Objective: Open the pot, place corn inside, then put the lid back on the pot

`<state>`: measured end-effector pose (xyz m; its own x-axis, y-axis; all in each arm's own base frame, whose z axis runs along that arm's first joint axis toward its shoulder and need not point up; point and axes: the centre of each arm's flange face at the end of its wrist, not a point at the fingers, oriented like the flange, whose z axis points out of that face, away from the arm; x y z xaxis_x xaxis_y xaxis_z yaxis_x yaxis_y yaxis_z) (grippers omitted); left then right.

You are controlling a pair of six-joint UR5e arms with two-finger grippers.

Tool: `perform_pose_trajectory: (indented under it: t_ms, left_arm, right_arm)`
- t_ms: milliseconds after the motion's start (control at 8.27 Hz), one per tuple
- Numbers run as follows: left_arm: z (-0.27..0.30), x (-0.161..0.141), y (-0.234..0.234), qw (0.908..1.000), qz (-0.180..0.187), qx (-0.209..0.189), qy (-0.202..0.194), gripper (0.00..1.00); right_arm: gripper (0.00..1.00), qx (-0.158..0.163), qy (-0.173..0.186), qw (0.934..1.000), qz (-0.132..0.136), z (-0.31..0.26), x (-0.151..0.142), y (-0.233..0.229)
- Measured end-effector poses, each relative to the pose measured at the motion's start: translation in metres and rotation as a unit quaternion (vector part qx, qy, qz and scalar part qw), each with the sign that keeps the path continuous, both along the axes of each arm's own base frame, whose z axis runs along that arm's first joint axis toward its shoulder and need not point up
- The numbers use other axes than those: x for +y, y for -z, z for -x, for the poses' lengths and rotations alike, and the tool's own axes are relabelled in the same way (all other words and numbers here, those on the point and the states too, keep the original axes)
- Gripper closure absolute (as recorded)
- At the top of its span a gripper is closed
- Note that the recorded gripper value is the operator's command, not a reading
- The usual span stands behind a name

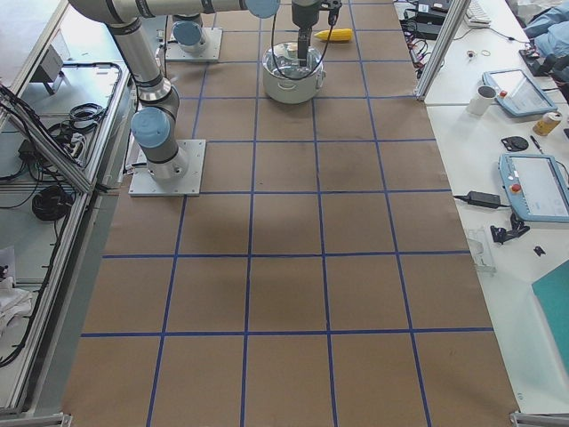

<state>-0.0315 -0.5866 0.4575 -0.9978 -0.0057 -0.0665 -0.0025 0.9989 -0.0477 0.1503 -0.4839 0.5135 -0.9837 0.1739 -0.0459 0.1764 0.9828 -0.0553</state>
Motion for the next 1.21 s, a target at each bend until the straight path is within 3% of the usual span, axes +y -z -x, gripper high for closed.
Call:
perform_pose_trajectory:
  t_ms: [484, 726, 968, 1210]
  left_arm:
    - [-0.035, -0.059, 0.101, 0.9998, -0.016, 0.004, -0.009, 0.00]
    - [-0.059, -0.083, 0.156, 0.9998, -0.019, 0.008, -0.005, 0.00]
    - [-0.071, -0.097, 0.197, 0.9995, -0.022, 0.024, -0.002, 0.00]
    - [-0.071, -0.104, 0.230, 0.9982, -0.033, 0.050, -0.002, 0.00]
  right_arm:
    - [0.00, -0.002, -0.001, 1.0000, -0.001, 0.000, 0.000, 0.001]
    - [0.00, -0.006, -0.002, 0.9998, -0.016, -0.009, -0.004, 0.011]
    - [0.00, -0.020, 0.002, 0.9993, -0.031, -0.070, -0.020, 0.047]
    - [0.00, -0.024, 0.015, 0.9994, -0.020, -0.160, -0.023, 0.092]
